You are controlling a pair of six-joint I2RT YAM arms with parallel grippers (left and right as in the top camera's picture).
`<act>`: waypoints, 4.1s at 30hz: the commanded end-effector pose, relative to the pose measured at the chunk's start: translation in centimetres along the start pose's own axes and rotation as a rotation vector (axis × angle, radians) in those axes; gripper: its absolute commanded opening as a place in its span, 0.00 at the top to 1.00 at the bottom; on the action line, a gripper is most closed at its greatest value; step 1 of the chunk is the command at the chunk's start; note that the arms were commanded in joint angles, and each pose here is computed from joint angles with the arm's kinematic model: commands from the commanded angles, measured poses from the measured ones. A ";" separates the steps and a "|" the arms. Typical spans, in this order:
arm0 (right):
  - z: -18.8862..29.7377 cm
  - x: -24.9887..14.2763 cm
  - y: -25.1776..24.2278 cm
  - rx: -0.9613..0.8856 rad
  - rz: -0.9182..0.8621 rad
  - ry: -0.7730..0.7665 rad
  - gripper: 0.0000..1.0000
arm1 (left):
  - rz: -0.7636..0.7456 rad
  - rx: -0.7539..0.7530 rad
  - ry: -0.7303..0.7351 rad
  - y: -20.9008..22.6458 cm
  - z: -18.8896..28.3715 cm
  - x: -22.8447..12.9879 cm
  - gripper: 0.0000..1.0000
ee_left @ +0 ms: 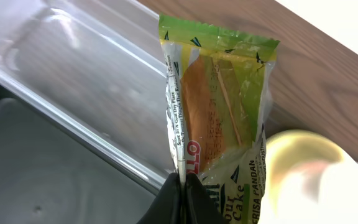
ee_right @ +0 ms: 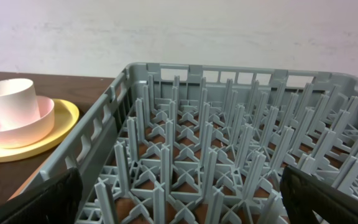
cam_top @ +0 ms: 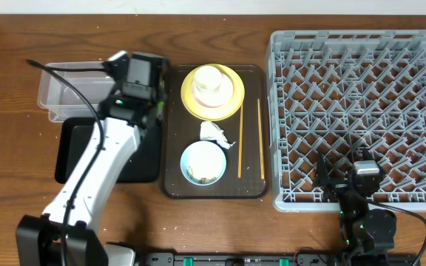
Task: Sort waste into correct bins and load items into the dishwasher rack
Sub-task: 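Carry the wrapper with left gripper and drop it into clear bin, then reach left gripper to the white tissue and grasp it, then carry the tissue with left gripper and drop it into clear bin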
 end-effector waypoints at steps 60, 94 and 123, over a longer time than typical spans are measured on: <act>0.0 -0.2 -0.2 -0.010 -0.005 0.005 0.01 | -0.700 -0.327 0.595 -5.9 2.1 -19.0 0.45; 0.0 -0.2 -0.3 -0.011 -0.005 0.005 0.01 | -0.657 -0.149 0.561 -4.8 -4.8 -21.8 0.53; 0.0 -0.2 -0.3 -0.011 -0.005 0.005 0.01 | -0.317 -0.079 0.026 -2.3 -1.2 -1.1 0.87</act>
Point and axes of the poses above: each gripper's point midway between its finger pads, its own z axis back along the fingers, its own y axis along the line the jaws close on, x = y × z, the point moved 3 cm from there along z, back along the fingers, and after that the axes turned 8 degrees about z, right-handed, at the moved point
